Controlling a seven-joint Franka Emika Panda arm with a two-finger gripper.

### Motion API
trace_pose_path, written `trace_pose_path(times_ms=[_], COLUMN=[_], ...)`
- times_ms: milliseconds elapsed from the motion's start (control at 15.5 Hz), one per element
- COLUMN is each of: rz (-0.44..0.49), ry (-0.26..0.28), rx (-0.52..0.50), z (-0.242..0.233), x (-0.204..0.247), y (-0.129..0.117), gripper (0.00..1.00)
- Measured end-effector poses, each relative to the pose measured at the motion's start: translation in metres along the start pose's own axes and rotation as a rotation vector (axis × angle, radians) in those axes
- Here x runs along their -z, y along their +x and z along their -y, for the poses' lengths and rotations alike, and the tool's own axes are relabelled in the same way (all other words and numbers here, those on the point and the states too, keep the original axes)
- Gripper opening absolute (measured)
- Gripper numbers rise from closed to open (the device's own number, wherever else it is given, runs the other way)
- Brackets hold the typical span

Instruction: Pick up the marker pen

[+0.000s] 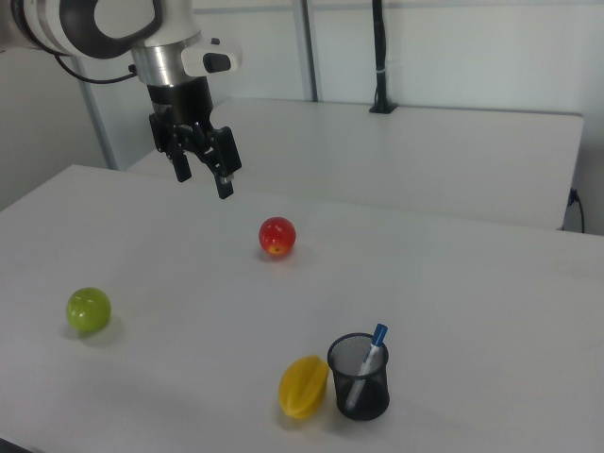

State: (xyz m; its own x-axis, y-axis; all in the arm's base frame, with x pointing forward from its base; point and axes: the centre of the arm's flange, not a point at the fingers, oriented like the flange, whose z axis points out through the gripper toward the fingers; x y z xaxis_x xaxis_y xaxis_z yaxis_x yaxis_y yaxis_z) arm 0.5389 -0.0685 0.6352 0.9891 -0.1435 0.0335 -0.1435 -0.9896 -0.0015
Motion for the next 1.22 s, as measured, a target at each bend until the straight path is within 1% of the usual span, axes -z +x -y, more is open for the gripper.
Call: trace_pose_path(times_ms=[64, 129, 322, 450, 965, 1222], rz=[0.005, 0.002, -0.019, -0.023, -0.020, -0.003], ry=[0.000, -0.006, -0.013, -0.014, -0.014, -0.016], rx=[-0.003, -0.010, -0.052, -0.059, -0.058, -0.027], z=[-0.002, -0.007, -0.043, -0.052, -0.052, -0.046], x=[0.012, 0.013, 0.023, 0.025, 0.024, 0.014], y=[-0.004, -0.003, -0.004, -0.004, -0.003, 0.002], gripper=[1.00, 1.00, 1.00, 1.00, 1.00, 1.00])
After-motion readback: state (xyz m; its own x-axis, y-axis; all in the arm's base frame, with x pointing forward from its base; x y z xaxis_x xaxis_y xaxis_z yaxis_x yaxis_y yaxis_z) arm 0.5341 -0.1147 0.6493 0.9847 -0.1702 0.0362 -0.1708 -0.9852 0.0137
